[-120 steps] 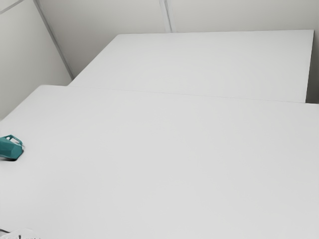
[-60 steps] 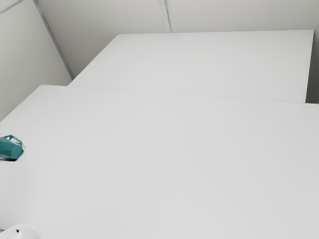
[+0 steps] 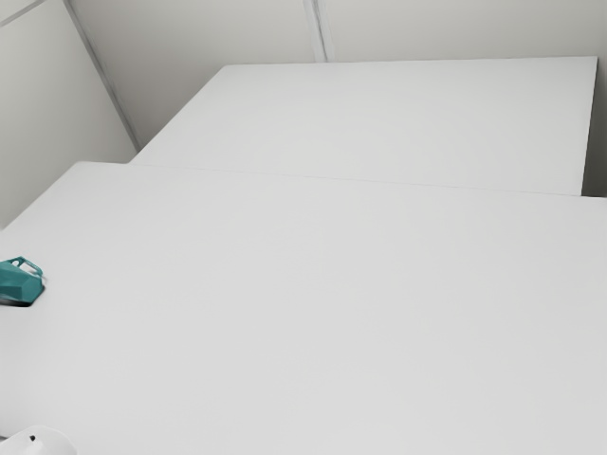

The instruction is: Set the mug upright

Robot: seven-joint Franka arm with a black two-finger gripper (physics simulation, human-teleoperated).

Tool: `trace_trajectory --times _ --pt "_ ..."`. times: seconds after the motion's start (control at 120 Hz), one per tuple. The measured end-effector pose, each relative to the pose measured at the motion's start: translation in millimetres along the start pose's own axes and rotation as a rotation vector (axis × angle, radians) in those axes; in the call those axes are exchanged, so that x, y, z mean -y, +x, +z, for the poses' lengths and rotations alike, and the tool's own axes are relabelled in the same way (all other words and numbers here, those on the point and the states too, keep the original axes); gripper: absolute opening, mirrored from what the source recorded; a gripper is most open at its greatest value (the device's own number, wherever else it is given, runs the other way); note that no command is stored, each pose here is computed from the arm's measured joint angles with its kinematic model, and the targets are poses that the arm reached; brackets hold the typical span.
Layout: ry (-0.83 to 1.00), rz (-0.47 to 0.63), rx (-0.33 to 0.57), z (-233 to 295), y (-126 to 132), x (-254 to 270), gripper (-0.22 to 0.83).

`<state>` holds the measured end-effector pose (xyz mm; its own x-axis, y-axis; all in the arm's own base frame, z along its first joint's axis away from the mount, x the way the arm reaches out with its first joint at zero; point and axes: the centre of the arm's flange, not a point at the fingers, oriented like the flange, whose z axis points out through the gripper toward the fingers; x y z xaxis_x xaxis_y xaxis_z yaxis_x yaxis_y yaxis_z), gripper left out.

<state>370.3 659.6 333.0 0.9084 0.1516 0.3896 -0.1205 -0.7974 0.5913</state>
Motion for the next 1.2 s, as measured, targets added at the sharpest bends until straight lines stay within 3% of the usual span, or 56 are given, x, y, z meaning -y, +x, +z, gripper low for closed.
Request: trace_trajectory --times 0.525,0.583,0.725,0.825,0.992,1.2 --pt "-0.104 0.005 0.007 43.1 -8.6 14.4 0.61" --pt "-0.109 0.009 0.007 43.5 -8.1 13.6 0.52" --pt "-0.124 0.011 0.011 45.5 -8.9 12.4 0.17" --pt "-0.139 0.02 0.001 43.5 -5.9 7.7 0.02" --pt "-0.19 0.036 -0.016 42.7 -2.3 -1.6 -0.1" --pt "-0.252 0.036 -0.012 47.0 -2.7 -9.0 -0.15"
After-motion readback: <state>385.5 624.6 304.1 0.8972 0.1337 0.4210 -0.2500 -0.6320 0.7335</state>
